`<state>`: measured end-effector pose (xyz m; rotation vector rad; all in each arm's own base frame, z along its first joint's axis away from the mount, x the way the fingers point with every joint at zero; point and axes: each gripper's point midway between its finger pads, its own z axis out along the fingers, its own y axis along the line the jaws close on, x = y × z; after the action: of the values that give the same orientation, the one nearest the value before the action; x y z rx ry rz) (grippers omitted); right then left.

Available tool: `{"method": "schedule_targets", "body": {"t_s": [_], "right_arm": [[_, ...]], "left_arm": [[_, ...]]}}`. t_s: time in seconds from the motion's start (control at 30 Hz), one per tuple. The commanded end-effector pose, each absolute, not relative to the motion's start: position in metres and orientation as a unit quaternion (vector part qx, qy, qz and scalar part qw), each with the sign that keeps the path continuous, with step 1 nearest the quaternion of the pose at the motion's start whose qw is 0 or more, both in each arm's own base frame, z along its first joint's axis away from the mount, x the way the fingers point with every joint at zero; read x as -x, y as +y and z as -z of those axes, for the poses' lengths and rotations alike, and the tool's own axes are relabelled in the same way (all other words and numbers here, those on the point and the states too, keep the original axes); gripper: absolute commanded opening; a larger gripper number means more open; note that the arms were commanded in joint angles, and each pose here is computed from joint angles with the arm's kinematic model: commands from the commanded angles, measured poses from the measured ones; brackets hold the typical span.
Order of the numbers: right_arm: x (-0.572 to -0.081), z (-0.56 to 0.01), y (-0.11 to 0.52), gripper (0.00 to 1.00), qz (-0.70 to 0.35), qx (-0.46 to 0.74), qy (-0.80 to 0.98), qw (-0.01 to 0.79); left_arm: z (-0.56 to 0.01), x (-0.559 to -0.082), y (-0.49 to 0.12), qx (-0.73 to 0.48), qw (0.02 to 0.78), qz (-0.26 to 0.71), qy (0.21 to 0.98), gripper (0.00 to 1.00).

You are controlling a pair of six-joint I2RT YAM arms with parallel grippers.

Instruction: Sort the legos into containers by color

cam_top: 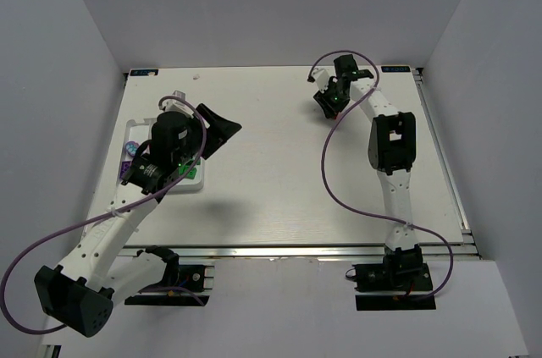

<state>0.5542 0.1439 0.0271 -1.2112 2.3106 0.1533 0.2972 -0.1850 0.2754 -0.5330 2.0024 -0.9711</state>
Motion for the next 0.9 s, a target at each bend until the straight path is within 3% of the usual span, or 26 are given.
{"method": "schedule_targets", "body": {"t_s": [0.0, 0.27, 0.43, 0.67, 0.87], "right_arm": [[-0.546, -0.033, 0.139, 0.45, -0.061, 0.442, 0.856, 0.26], [-0.528, -0.053, 0.152, 0.2, -0.106, 0.435, 0.851, 0.275], [-0.508, -0.109, 0.185, 0.06, -0.187, 0.438, 0.817, 0.324], [-0.422, -0.197, 0.272, 0.01, -0.372, 0.488, 0.692, 0.379], [-0.351, -0.216, 0.361, 0.0, -0.481, 0.504, 0.631, 0.34]], "left_arm": [[-0.283, -0.294, -0.182, 0.213, 0.425, 0.388, 0.79, 0.77], [-0.306, -0.293, -0.175, 0.2, 0.454, 0.381, 0.781, 0.77], [-0.335, -0.287, -0.165, 0.191, 0.494, 0.383, 0.757, 0.77], [-0.376, -0.266, -0.151, 0.173, 0.546, 0.402, 0.714, 0.77], [-0.415, -0.249, -0.143, 0.164, 0.575, 0.422, 0.682, 0.77]]}}
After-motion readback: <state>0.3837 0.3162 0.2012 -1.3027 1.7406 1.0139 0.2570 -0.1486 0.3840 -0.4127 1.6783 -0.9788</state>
